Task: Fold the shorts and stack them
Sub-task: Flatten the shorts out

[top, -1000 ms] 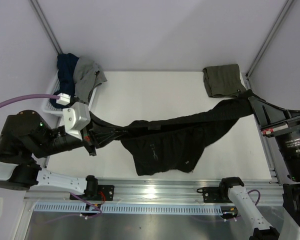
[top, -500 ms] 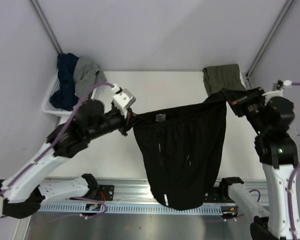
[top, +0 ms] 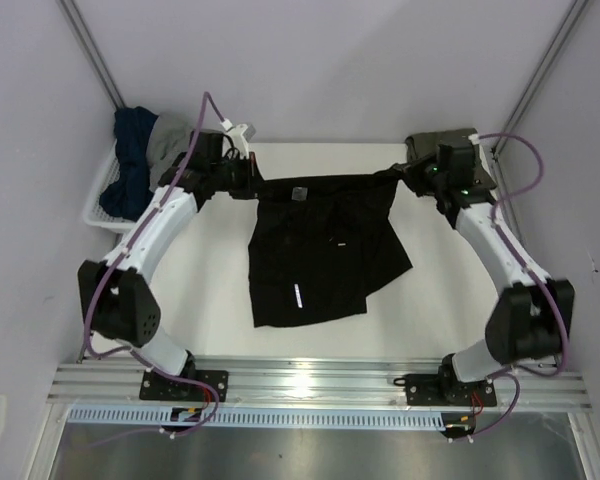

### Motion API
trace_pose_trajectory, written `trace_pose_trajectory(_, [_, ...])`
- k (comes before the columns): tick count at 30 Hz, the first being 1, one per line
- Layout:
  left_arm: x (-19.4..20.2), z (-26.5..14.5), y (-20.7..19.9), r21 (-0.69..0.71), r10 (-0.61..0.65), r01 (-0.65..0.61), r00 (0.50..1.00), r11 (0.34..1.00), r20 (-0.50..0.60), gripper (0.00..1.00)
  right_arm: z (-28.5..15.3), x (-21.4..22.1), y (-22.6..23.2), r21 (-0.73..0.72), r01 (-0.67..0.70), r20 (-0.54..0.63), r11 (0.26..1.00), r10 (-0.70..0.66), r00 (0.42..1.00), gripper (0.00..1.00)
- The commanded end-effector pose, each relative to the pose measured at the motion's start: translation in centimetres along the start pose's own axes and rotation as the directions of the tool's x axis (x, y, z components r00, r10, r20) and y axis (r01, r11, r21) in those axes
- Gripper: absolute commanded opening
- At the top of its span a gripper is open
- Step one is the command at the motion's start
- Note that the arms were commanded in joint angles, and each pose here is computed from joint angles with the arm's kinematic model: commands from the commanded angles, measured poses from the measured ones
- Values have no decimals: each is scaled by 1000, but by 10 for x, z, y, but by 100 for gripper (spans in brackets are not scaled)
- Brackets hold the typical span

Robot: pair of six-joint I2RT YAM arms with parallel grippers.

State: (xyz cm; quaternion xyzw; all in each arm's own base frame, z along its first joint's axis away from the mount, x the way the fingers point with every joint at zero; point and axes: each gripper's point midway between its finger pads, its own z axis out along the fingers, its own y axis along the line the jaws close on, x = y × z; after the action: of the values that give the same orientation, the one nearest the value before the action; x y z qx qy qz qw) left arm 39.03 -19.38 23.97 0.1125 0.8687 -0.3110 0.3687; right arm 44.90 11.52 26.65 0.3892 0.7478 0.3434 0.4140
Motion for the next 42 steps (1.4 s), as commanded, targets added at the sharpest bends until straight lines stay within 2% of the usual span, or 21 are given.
trace_pose_trajectory(1, [-36, 5, 19, -66, -49, 55, 994, 996, 95, 0, 55, -32, 25, -67, 2, 150, 998, 8, 989, 0])
trace_pose_trajectory(4, [-45, 27, 42, -99, -98, 108, 990, 989, 97, 0, 91, -27, 29, -88, 28, 138, 996, -16, 990, 0])
trace_pose_trajectory(5, [-61, 28, 40, -83, -104, 115, 987, 990, 124, 0, 111, -27, 33, -100, 27, 138, 995, -13, 990, 0])
trace_pose_trajectory(8, [-67, 43, 53, -69, -134, 144, 982, 987, 132, 0, 144, -26, 41, -133, 27, 119, 991, -11, 993, 0])
trace_pose_trajectory(11, [-77, 47, 55, -72, -114, 126, 981, 989, 155, 0, 156, -21, 48, -160, 41, 85, 986, -28, 996, 0])
trace_pose_trajectory(14, [-78, 42, 45, -33, -102, 109, 980, 993, 169, 0, 146, -20, 58, -179, 70, 84, 981, -56, 995, 0])
trace_pose_trajectory(16, [-67, 40, 40, -5, -102, 104, 980, 995, 170, 0, 125, -18, 63, -188, 100, 87, 977, -85, 993, 0])
trace_pose_trajectory(18, [-78, 16, 14, 38, -52, 45, 970, 998, 238, 0, 88, -22, 81, -231, 120, 107, 965, -98, 989, 0])
trace_pose_trajectory(19, [-59, 16, 15, 33, -59, 53, 975, 998, 214, 0, 80, -12, 65, -211, 128, 90, 969, -111, 990, 0])
trace_pose_trajectory(21, [-57, -9, -13, 63, -14, -2, 966, 998, 257, 0, 52, -8, 63, -217, 158, 104, 963, -138, 985, 0])
trace_pose_trajectory(22, [-48, -13, -19, 64, -12, -5, 967, 998, 255, 0, 21, -2, 64, -234, 176, 114, 956, -153, 982, 0])
trace_pose_trajectory(24, [-35, -25, -41, 90, 9, -34, 966, 995, 259, 0, -12, 2, 62, -244, 212, 144, 947, -181, 973, 0])
trace_pose_trajectory(25, [-38, -48, -59, 104, 34, -69, 952, 992, 304, 0, -52, -1, 77, -296, 226, 178, 928, -179, 968, 0])
trace_pose_trajectory(27, [-19, -59, -74, 122, 30, -69, 953, 990, 300, 0, -79, 9, 63, -277, 254, 209, 927, -200, 957, 0])
trace_pose_trajectory(28, [-21, -83, -91, 150, 46, -103, 937, 983, 346, 0, -93, 17, 54, -254, 263, 196, 931, -217, 956, 0])
trace_pose_trajectory(30, [-1, -95, -105, 164, 53, -115, 939, 980, 341, 0, -143, 29, 63, -324, 286, 215, 902, -224, 951, 0])
trace_pose_trajectory(31, [-3, -122, -122, 184, 73, -158, 914, 970, 400, 0, -156, 31, 58, -317, 291, 229, 902, -225, 947, 0])
trace_pose_trajectory(32, [6, -128, -128, 190, 83, -173, 910, 967, 405, 0, -185, 30, 60, -362, 292, 260, 886, -204, 944, 0])
trace_pose_trajectory(36, [-4, -181, -153, 213, 96, -237, 850, 948, 518, 0, -237, 28, 68, -447, 299, 314, 843, -166, 935, 0])
trace_pose_trajectory(39, [-13, -195, -165, 233, 102, -256, 848, 938, 521, 0, -256, 20, 78, -465, 312, 334, 828, -163, 928, 0])
trace_pose_trajectory(42, [-17, -179, -158, 207, 114, -243, 863, 948, 492, 0, -248, 17, 76, -427, 313, 340, 848, -170, 925, 0])
